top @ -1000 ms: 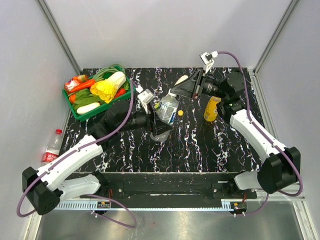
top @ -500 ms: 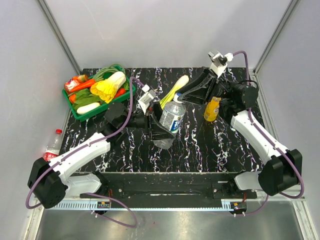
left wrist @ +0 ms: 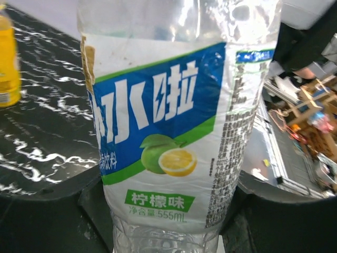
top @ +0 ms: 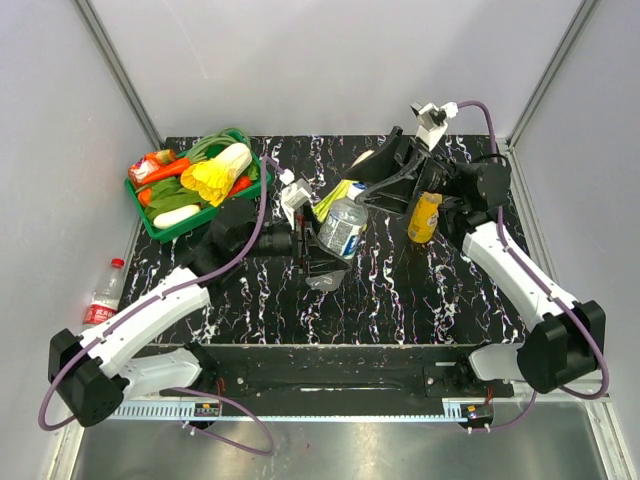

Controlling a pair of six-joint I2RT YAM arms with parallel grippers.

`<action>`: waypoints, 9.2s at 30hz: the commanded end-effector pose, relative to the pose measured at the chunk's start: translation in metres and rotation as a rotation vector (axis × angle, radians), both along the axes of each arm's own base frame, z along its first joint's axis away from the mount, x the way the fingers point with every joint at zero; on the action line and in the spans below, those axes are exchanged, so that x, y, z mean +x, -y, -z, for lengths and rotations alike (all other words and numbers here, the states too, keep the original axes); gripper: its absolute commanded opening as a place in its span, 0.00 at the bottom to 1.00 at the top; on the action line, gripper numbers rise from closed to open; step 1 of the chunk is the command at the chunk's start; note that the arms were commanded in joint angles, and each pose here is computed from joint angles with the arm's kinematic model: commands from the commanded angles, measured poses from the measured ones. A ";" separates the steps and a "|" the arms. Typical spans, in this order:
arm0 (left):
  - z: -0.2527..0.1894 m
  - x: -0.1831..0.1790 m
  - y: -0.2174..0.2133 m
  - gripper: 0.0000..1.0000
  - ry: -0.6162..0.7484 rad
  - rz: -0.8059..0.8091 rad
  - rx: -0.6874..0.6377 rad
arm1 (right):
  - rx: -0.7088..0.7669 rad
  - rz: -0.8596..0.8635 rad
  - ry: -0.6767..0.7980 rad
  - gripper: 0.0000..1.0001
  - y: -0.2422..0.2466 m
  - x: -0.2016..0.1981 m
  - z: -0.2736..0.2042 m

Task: Unscrew the bottle caps

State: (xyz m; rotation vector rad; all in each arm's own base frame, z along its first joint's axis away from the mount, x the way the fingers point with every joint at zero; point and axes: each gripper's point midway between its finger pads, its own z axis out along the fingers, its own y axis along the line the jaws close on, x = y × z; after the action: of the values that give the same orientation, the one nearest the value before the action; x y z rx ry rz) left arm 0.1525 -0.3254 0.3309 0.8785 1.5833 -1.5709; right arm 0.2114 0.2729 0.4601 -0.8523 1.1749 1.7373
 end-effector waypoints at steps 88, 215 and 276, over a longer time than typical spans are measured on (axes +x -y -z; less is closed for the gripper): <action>0.063 0.074 -0.044 0.01 0.228 -0.771 0.636 | -0.141 0.313 -0.343 0.00 -0.026 0.070 0.066; 0.053 0.065 -0.036 0.00 0.249 -0.597 0.504 | -0.175 0.490 -0.440 0.94 0.007 0.103 0.091; 0.057 0.005 -0.009 0.00 0.044 -0.045 0.208 | -0.022 0.034 0.190 0.07 0.008 -0.016 0.014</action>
State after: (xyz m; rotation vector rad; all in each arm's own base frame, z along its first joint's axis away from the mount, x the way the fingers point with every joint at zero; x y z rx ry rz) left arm 0.1567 -0.3197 0.2858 1.0067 1.6815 -1.3545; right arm 0.2114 0.2743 0.4133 -0.9461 1.2380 1.6457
